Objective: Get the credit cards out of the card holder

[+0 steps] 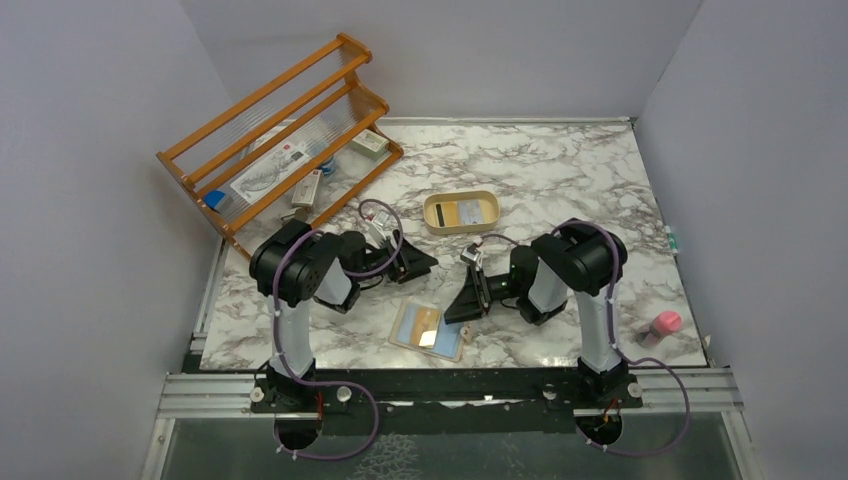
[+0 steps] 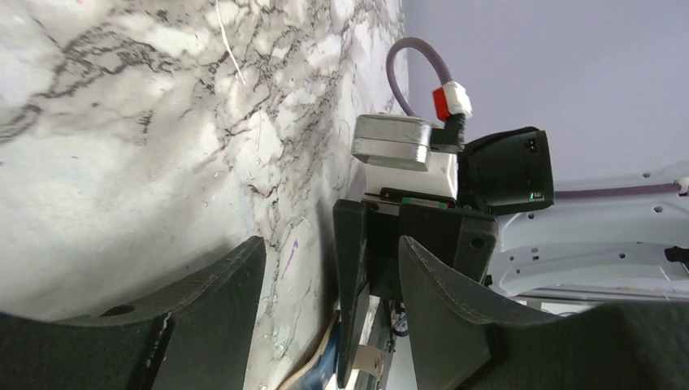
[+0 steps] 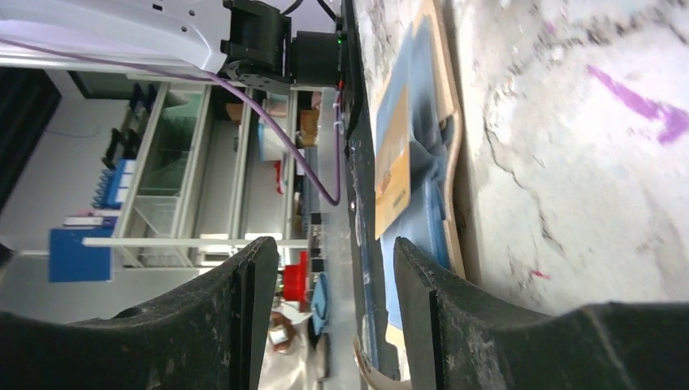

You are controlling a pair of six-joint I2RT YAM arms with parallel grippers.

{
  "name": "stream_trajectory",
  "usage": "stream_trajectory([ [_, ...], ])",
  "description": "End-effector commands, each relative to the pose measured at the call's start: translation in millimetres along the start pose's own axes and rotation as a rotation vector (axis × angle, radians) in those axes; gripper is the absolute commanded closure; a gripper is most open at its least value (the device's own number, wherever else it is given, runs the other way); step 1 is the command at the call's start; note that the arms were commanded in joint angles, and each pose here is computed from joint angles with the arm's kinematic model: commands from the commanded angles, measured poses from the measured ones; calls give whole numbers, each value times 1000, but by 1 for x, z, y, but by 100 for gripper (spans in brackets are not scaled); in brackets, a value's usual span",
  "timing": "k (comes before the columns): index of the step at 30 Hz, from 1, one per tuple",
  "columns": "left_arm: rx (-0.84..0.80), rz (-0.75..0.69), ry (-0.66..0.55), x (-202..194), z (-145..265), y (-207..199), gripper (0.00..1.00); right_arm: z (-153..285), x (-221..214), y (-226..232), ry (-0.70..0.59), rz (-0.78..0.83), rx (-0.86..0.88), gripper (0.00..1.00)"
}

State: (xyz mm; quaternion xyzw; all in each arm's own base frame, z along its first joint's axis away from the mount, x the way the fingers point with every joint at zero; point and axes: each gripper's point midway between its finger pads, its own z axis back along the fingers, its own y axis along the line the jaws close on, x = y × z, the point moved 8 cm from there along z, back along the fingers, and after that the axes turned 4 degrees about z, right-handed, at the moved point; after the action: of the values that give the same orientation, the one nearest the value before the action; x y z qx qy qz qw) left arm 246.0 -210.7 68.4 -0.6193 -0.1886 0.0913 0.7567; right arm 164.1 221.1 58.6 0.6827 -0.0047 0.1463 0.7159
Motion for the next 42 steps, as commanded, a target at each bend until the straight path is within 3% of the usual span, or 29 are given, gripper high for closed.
stream_trajectory([
  [1,23,-79,-54,14,10,-6,38,0,10,9,-43,207,-1,40],
  [9,184,-155,-88,30,28,-3,38,2,25,8,-6,232,-216,40],
  [21,328,-156,-140,27,42,3,38,10,25,27,-18,183,-391,40],
  [33,531,-164,-201,5,76,17,38,-14,15,75,-81,167,-579,40],
  [42,558,-139,-200,-19,98,17,38,-31,-12,54,-97,24,-711,39],
])
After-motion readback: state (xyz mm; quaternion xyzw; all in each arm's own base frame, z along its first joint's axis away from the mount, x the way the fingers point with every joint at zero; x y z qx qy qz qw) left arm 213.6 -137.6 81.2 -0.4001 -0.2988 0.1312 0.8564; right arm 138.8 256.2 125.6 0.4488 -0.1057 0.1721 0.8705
